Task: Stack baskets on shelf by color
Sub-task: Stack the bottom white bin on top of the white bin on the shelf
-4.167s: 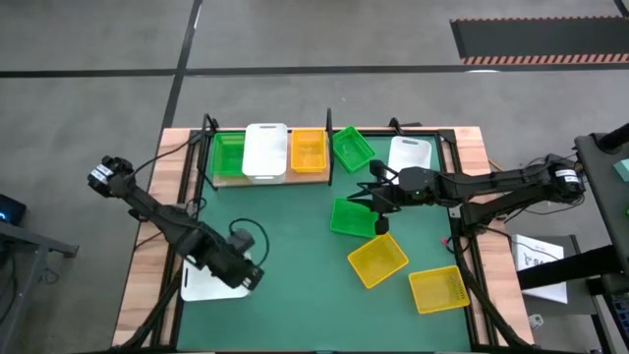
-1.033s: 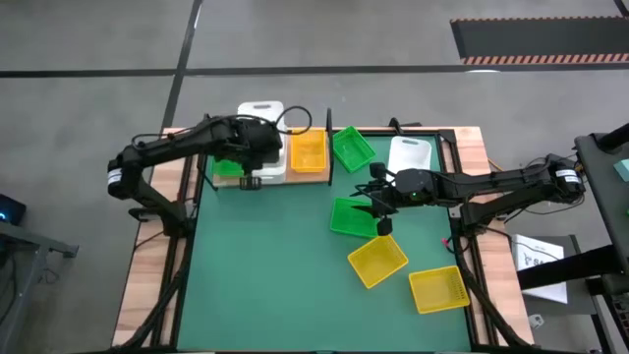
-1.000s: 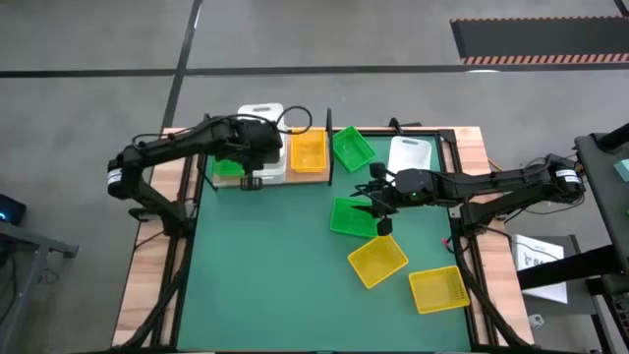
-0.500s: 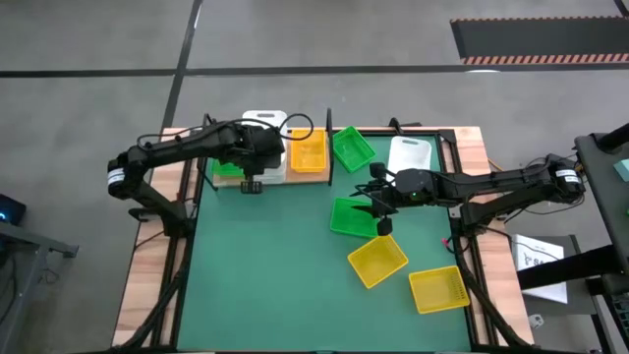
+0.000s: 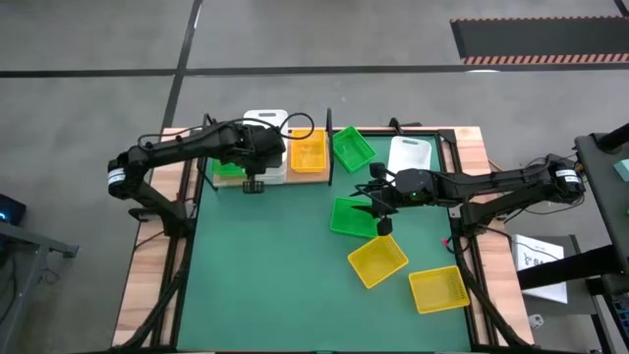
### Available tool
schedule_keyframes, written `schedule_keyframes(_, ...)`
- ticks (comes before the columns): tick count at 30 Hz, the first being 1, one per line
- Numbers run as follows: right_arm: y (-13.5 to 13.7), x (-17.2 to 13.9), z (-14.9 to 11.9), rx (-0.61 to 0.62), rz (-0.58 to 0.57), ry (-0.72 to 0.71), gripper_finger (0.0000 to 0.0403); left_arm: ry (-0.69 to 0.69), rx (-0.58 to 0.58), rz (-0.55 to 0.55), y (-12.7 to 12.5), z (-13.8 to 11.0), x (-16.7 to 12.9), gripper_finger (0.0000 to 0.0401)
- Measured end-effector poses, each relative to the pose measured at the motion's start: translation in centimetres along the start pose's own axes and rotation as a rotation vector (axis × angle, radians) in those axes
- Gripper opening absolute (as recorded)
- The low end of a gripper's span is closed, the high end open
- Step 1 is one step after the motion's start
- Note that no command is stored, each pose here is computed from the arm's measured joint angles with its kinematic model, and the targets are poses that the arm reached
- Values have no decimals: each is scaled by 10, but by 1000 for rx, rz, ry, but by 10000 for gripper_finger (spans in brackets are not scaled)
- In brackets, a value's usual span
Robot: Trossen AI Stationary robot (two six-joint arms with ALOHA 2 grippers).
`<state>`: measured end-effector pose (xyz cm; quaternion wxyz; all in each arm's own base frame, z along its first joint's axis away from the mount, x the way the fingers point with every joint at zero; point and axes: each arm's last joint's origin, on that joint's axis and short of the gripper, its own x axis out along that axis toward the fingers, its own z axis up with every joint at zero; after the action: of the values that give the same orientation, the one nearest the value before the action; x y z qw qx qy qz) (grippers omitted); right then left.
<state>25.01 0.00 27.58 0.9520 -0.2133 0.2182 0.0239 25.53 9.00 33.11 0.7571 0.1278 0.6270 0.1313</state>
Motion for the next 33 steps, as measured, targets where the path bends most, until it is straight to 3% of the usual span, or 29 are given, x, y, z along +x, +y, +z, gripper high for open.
schedule_keyframes(16, 0, 0, 0, 0, 0, 1, 136, -10, -3, 4, 0, 1, 0, 2)
schedule_keyframes(33, 0, 0, -1, 8, 3, 7, 140, -9, 1, 2, -1, 1, 0, 86)
